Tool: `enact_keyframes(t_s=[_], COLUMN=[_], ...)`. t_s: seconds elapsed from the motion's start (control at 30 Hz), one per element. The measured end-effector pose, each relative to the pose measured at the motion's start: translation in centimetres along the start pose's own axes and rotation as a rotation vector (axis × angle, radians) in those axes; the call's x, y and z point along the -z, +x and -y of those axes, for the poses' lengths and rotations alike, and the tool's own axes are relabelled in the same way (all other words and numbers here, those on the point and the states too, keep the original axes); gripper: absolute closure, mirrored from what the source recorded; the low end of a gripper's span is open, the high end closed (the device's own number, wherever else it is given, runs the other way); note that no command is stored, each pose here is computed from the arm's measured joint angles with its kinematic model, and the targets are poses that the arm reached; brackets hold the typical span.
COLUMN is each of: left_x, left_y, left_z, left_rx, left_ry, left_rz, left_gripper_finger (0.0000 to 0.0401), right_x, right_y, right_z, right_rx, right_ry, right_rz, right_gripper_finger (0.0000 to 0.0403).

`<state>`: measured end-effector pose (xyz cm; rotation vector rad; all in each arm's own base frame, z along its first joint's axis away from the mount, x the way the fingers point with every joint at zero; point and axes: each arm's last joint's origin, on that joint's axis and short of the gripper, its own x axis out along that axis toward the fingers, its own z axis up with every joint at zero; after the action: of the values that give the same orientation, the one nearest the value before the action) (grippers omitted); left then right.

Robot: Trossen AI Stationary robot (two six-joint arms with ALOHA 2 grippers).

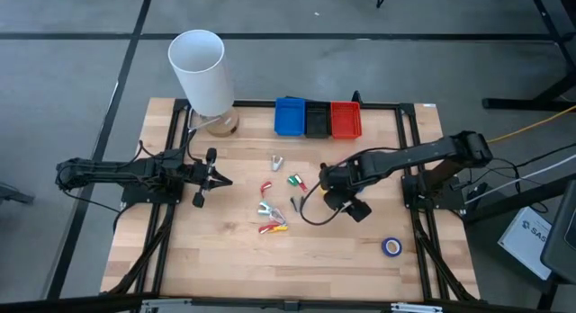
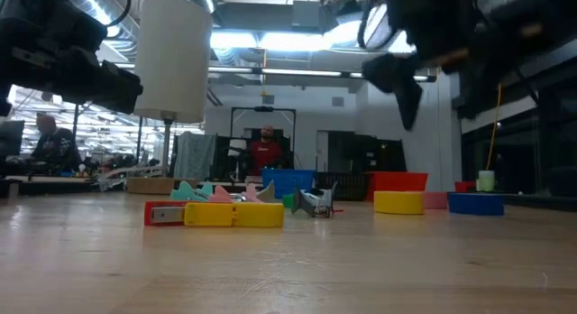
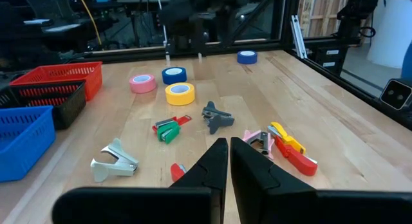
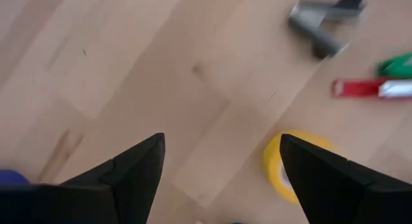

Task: Pick and place Stapler, Stapler remover, tape
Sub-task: Put the yellow tape into the red bin

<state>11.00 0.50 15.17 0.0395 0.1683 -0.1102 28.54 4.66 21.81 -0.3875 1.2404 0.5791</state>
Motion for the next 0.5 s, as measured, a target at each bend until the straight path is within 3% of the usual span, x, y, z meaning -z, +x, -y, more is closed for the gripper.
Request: enact_keyframes(t_s=[0.2,0.5], left_x=[0.0,0.0], left_y=[0.0,0.0], left_z=[0.0,0.0], left_rx=[0.000,0.000], left_ry=[0.000,0.000], left_rz=[0.000,0.000], left_gripper_finger=[0.0385,0.0385], right_x=[1.8,2.8], right_y=[2.4,2.9], right_z=[0.5,2.6], right_rx=[0.013,0.061], right_ry=[0.026,0.118], right_rz=[0.011,0.057], right_gripper_finger=[0.0093,0.0093])
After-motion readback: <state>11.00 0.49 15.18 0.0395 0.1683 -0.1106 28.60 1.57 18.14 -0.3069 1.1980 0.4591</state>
